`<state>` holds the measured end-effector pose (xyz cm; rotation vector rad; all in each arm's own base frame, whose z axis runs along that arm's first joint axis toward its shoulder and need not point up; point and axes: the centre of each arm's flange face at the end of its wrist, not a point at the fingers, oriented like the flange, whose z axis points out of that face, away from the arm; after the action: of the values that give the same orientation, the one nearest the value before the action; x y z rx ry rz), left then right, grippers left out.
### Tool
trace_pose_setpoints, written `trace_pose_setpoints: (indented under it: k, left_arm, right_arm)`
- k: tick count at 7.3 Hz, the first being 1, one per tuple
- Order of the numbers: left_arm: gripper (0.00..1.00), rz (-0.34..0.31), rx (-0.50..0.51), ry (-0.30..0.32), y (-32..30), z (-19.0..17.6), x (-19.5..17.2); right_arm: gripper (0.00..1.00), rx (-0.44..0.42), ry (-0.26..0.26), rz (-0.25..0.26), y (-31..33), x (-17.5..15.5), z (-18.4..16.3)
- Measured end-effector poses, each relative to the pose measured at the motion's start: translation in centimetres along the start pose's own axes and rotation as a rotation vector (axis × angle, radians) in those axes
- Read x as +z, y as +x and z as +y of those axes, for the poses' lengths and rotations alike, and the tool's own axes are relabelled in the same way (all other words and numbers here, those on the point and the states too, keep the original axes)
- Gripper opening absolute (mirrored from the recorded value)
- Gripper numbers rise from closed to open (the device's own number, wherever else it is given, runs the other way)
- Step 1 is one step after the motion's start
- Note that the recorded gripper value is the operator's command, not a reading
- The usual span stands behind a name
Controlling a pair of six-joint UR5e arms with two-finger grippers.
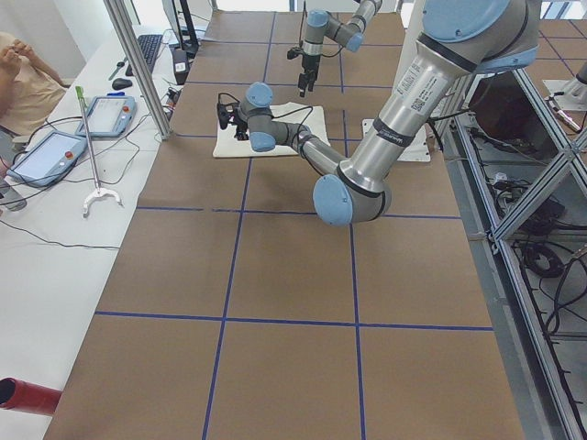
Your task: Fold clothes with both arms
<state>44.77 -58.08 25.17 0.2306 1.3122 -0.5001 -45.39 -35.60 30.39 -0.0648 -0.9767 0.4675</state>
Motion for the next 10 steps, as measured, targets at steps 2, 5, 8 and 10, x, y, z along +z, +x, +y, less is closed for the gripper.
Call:
trace_pose_setpoints:
  k: [2, 5, 8, 10]
  left_arm:
    - [0.54, -0.008, 0.001, -0.009, -0.4, 0.6, 0.3]
    - [0.54, -0.013, 0.001, -0.015, -0.6, 1.1, 0.7]
    - [0.54, -0.016, 0.001, -0.015, -0.7, 1.2, 0.8]
    - [0.54, -0.019, 0.001, -0.016, -0.9, 1.3, 1.0]
  right_arm:
    - [0.77, -0.024, 0.061, 0.070, 1.0, 2.5, 2.2]
    - [0.67, -0.040, 0.099, 0.133, 2.0, 4.0, 3.3]
    - [0.67, -0.043, 0.096, 0.149, 2.1, 5.0, 3.8]
    - [0.62, -0.045, 0.093, 0.160, 2.3, 5.5, 4.0]
